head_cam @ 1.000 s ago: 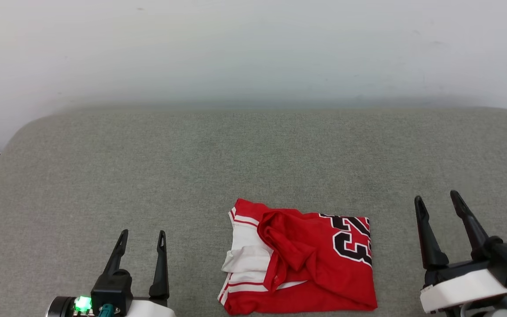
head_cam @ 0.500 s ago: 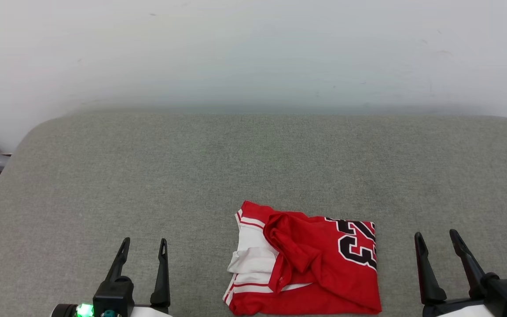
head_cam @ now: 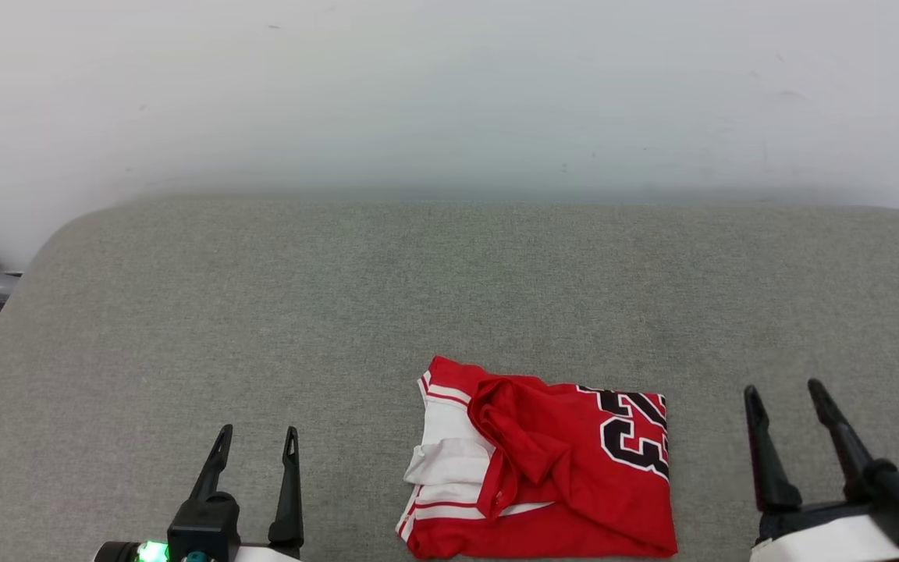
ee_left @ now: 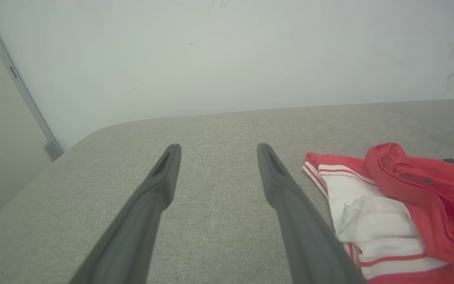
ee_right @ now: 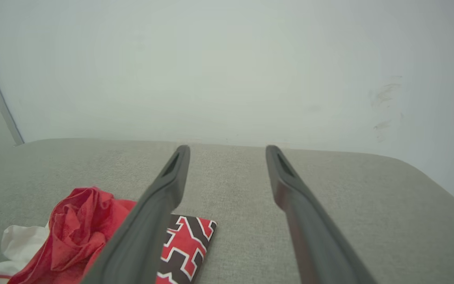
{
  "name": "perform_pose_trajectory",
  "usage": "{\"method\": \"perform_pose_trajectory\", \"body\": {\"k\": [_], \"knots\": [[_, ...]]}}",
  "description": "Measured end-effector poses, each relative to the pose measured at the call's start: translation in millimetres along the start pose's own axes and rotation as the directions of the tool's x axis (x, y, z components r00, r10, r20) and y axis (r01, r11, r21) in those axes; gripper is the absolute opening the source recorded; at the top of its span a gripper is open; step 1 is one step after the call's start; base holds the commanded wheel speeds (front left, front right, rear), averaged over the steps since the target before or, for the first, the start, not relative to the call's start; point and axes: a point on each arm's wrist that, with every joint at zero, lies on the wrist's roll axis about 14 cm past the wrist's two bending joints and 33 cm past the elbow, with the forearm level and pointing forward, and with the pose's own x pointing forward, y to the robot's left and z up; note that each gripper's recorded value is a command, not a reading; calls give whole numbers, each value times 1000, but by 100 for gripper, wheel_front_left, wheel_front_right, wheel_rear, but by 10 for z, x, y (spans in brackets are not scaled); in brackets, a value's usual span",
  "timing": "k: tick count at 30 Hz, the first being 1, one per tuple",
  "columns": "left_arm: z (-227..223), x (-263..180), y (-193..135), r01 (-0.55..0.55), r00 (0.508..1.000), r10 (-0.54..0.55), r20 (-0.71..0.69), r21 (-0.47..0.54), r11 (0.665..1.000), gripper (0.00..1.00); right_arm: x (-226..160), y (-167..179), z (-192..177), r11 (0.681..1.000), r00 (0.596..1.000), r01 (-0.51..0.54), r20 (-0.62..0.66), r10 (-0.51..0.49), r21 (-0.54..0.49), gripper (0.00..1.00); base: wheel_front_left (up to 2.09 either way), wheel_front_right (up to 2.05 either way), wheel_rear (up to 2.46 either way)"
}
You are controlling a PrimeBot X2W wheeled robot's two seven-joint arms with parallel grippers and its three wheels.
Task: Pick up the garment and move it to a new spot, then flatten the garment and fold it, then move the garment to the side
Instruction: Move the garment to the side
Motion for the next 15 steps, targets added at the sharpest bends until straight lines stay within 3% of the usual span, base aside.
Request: {"method": "perform_pose_trajectory", "body": {"k": [10,15], "knots": [[-39,4,16,-5,1000,5,-13,1,1000,100,576,-299,724,989,987,-35,153,56,-140,100,0,0,0],[-71,17,16,-4,1000,4,-24,0,1000,100,854,-302,769,986,993,-101,45,108,-130,100,0,0,0]]}}
